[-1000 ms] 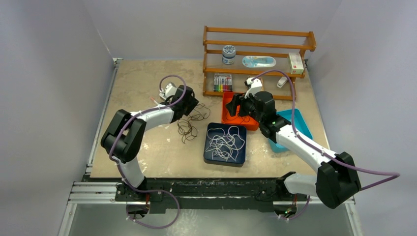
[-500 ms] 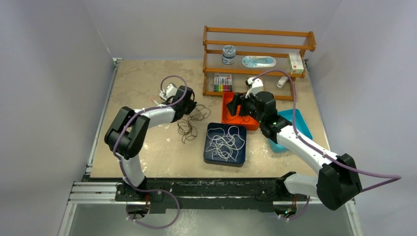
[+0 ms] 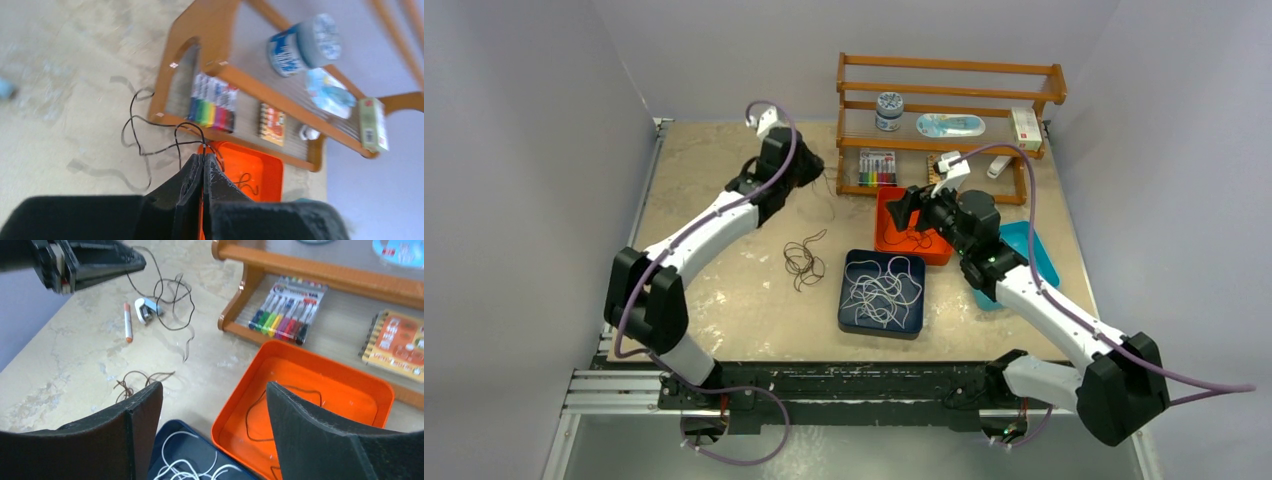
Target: Untangle the cables
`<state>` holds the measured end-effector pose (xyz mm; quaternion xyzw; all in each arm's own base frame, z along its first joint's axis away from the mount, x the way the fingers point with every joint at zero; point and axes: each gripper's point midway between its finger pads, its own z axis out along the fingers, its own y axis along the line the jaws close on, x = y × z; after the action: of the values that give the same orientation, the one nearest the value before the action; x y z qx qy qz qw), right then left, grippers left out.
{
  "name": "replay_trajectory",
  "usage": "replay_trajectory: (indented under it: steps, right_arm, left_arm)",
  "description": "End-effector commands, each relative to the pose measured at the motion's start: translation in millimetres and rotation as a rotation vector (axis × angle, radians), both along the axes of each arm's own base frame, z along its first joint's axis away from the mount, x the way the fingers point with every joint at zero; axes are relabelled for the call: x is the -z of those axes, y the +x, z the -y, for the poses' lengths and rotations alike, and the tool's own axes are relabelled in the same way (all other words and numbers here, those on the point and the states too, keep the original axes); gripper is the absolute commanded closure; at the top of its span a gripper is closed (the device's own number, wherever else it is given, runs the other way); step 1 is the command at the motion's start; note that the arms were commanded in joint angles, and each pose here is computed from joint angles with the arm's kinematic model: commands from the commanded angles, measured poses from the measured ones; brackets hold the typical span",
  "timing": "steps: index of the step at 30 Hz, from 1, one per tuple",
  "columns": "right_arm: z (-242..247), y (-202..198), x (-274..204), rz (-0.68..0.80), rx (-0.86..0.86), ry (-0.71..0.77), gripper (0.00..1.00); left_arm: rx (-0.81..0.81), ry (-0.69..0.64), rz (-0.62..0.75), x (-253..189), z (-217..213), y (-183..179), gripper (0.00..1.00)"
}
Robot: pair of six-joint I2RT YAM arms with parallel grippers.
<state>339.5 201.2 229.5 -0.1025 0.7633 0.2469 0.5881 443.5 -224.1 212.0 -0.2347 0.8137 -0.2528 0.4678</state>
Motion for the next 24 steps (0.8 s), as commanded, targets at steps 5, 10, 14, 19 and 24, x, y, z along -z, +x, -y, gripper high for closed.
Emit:
replay_trajectory:
  steps: [5, 10, 14, 19, 24]
  right_arm:
    - [-19, -7, -100, 0.463, -0.176, -0.028, 0.14]
    - [-46, -9, -134, 0.639, -0.327, -0.05, 0.09]
    - [-63, -11, -158, 0.749, -0.41, -0.04, 0.08]
    - [-95, 1, -161, 0.75, -0.528, -0.062, 0.08]
    - [-124, 15, -150, 0.727, -0.582, -0.086, 0.13]
  left_arm:
    - [0.269, 0.137, 0.154, -104, 13, -18, 1.0]
    - [0.366, 0.115, 0.216, -140, 22, -34, 1.0]
    - [0.407, 0.133, 0.228, -152, 22, -44, 1.0]
    - [0.45, 0.154, 0.216, -152, 22, -53, 1.0]
    - [0.501, 0.151, 0.216, -153, 27, -60, 1.0]
